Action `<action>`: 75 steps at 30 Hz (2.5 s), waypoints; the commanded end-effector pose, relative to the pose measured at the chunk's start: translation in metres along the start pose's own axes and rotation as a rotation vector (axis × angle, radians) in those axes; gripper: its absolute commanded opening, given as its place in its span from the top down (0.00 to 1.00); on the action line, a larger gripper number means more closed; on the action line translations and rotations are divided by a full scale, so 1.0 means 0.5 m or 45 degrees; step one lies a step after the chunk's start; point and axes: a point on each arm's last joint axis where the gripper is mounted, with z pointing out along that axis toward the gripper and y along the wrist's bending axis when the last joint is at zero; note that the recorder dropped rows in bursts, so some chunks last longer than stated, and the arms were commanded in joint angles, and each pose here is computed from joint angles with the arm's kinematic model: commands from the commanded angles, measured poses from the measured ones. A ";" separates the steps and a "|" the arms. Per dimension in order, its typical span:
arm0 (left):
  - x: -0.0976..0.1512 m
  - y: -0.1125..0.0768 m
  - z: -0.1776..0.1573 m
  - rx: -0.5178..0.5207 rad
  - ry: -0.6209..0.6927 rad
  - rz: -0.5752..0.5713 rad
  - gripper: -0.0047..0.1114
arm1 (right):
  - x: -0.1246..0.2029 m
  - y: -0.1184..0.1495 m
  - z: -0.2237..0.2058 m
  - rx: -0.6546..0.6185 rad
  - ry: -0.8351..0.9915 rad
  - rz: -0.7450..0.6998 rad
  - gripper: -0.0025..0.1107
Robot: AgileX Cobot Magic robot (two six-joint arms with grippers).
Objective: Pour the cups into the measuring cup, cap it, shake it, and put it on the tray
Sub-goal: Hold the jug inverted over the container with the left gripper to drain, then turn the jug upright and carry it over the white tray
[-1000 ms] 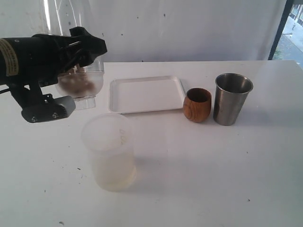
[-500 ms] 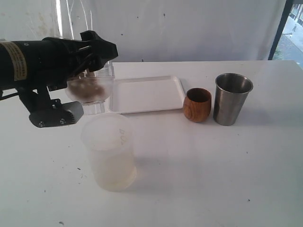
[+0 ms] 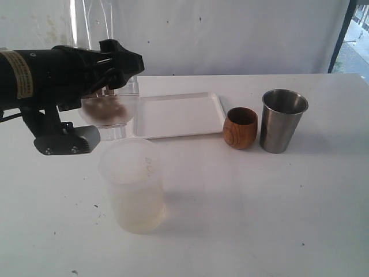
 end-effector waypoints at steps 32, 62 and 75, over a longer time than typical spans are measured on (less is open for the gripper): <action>0.065 -0.059 0.118 -0.916 0.168 -3.306 0.96 | -0.001 0.000 0.000 -0.004 -0.010 -0.015 0.98; -0.010 -0.208 0.464 -0.479 -0.502 -3.399 0.96 | -0.001 0.000 0.000 -0.004 -0.010 -0.015 0.98; -0.048 -0.219 0.479 -0.380 -0.551 -3.365 0.75 | -0.001 0.000 0.000 -0.004 -0.010 -0.015 0.98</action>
